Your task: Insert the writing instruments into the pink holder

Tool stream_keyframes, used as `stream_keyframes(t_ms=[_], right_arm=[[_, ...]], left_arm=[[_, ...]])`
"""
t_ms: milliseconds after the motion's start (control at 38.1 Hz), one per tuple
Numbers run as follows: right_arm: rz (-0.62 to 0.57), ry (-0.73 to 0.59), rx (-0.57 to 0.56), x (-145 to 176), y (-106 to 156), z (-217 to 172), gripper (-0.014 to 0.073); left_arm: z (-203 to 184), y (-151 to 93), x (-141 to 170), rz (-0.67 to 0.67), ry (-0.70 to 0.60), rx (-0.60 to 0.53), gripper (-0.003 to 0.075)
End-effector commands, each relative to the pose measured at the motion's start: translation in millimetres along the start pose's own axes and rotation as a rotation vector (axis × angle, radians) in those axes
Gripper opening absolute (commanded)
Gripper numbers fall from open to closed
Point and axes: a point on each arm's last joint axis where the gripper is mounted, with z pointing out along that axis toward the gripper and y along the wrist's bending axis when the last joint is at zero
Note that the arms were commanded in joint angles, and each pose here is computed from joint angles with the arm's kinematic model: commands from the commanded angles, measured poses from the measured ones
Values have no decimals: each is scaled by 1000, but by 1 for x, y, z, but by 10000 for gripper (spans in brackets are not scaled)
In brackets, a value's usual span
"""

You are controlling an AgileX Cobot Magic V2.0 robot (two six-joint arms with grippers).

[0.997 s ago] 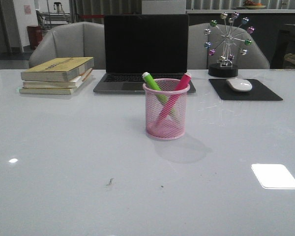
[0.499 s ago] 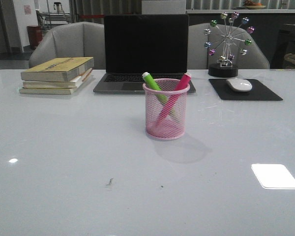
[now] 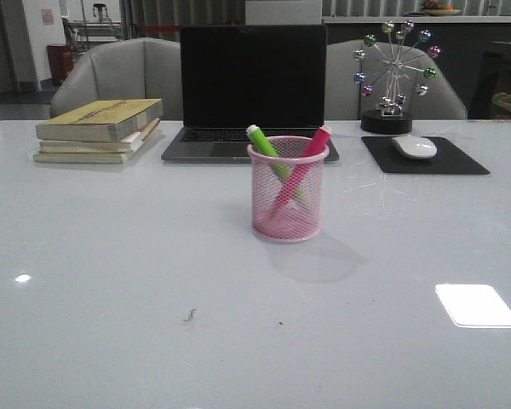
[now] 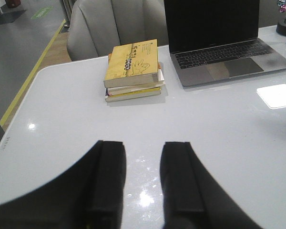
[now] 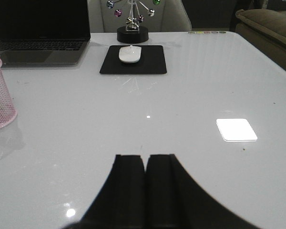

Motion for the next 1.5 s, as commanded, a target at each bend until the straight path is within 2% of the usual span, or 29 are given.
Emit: stream_keyframes(t_ms=[0,105,551,630,787,945,1102,1181,1470], right_arm=[[-6,-117,-11,-11,1,-2,57],[-6,-117,-11,-11,1,-2,57],[-6,-117,-11,-11,1,-2,57],[-6,-117,-11,-11,1,-2,57],[-6,-117,-11,-11,1,-2,57],[-6,-117,-11,-11,1,-2,57],[-6,-117,-11,-11,1,-2,57],[-6,-117,-11,-11,1,-2,57],[-6,-117,-11,-11,1,-2,57]], left_arm=[[-3,2,-17,-3,-117,-10,195],[-3,2,-17,-3,-117,-10,97],[-3,2,-17,-3,-109,-9,100],[-3,0,-17,-75,-112,16,100],[-6,1,-27,-153,-223,14,100],[-11,1,-24,-153,-254,12,100],[-22,-1,-1,-179,-327,9,100],[-30,-3,24,-187,-382,5,100],[-35,-9,85,-192,-406,4,100]])
